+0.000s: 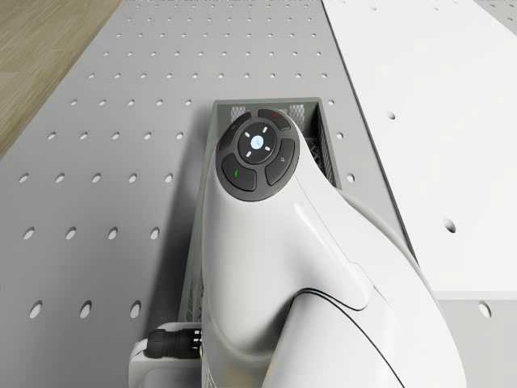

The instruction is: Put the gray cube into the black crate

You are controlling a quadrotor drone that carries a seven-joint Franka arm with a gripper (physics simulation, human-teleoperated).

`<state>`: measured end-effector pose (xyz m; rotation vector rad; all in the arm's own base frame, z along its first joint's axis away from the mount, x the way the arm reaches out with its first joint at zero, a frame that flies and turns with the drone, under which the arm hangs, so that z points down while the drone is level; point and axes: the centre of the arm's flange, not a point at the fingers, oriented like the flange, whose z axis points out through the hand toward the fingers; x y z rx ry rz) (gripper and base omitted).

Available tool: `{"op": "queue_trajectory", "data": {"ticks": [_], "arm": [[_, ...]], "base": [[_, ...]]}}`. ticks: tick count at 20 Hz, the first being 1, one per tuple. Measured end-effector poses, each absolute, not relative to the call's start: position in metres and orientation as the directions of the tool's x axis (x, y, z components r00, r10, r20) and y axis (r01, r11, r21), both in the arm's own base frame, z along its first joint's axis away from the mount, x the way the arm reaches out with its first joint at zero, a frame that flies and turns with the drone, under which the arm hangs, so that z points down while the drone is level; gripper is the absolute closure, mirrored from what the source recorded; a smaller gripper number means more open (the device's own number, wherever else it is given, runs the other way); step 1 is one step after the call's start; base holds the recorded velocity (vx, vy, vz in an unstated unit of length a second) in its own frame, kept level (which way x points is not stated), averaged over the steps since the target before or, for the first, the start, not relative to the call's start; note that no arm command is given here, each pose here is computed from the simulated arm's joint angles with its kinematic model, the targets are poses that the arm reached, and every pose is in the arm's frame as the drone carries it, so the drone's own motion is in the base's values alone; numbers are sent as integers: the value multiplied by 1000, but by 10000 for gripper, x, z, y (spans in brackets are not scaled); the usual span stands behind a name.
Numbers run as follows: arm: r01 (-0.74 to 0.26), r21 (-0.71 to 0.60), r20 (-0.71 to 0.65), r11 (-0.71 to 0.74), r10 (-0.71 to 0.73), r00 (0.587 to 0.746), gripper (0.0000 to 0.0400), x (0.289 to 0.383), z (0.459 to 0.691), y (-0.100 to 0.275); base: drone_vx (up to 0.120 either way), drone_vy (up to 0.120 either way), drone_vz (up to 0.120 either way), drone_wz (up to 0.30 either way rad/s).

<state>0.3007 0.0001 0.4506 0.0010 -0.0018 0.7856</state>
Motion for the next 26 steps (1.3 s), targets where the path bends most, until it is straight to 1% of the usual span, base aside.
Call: {"op": "queue_trajectory", "data": {"ticks": [4,8,13,15,17,20,26], "arm": [[-707,0,2,707,707,707,150,3007,4506,1],[-707,0,2,707,707,707,150,3007,4506,1],[-707,0,2,707,707,707,150,3007,4506,1],[-707,0,2,707,707,707,150,3007,4506,1],[-707,0,2,707,707,707,150,3007,4506,1],[-707,0,2,707,707,707,150,3007,4506,1],[-707,0,2,707,707,707,150,3007,4506,1]], "base": [[120,0,-10,0],[120,0,-120,0],[120,0,0,0],[120,0,-120,0],[120,0,0,0],[120,0,-120,0],[120,0,0,0]]}}
